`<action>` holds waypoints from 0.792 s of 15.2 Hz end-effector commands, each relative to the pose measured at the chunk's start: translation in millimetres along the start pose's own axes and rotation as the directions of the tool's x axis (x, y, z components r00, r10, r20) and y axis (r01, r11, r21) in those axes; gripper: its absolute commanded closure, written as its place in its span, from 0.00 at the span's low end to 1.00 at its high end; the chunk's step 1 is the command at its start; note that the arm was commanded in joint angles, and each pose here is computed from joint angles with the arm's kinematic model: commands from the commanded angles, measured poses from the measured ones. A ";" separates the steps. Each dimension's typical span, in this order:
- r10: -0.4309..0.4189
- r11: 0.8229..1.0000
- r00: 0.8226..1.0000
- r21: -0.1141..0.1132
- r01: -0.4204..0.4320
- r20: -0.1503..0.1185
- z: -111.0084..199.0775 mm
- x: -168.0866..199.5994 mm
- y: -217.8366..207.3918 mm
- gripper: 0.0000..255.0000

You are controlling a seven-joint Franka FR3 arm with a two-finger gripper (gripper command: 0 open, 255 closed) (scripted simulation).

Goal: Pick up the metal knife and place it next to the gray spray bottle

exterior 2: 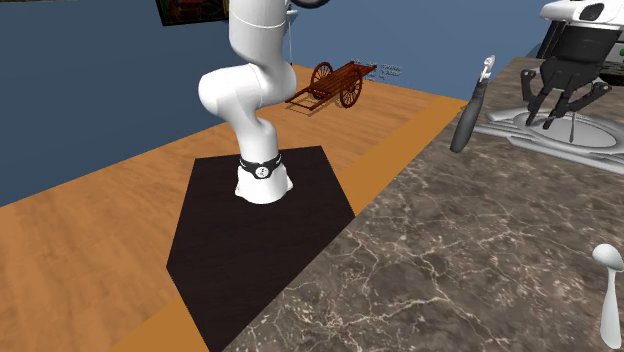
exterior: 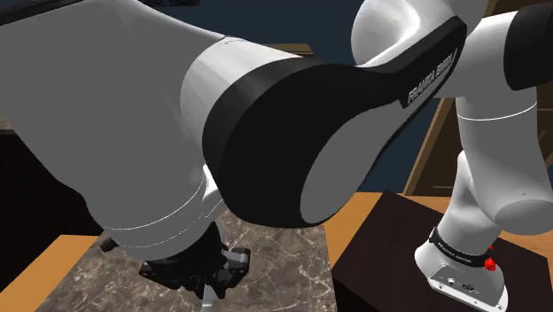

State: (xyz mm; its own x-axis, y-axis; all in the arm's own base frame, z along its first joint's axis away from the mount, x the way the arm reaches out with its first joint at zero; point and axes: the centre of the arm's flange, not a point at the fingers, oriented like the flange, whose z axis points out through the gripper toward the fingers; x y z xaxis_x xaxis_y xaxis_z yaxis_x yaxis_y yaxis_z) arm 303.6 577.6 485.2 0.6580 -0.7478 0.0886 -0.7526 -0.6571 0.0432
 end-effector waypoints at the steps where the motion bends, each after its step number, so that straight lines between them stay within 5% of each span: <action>1: 0.000 1.000 1.000 0.001 0.000 0.000 10.7 -1.0 -1.5 1.00; 12: 0.000 1.000 1.000 0.001 0.000 0.000 68.5 -6.2 -4.0 1.00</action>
State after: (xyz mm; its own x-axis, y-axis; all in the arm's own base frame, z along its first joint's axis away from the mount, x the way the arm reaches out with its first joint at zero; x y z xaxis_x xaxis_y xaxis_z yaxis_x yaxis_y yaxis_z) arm 304.4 578.2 421.9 0.6579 -0.7479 0.0885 -0.7527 -0.6570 0.0431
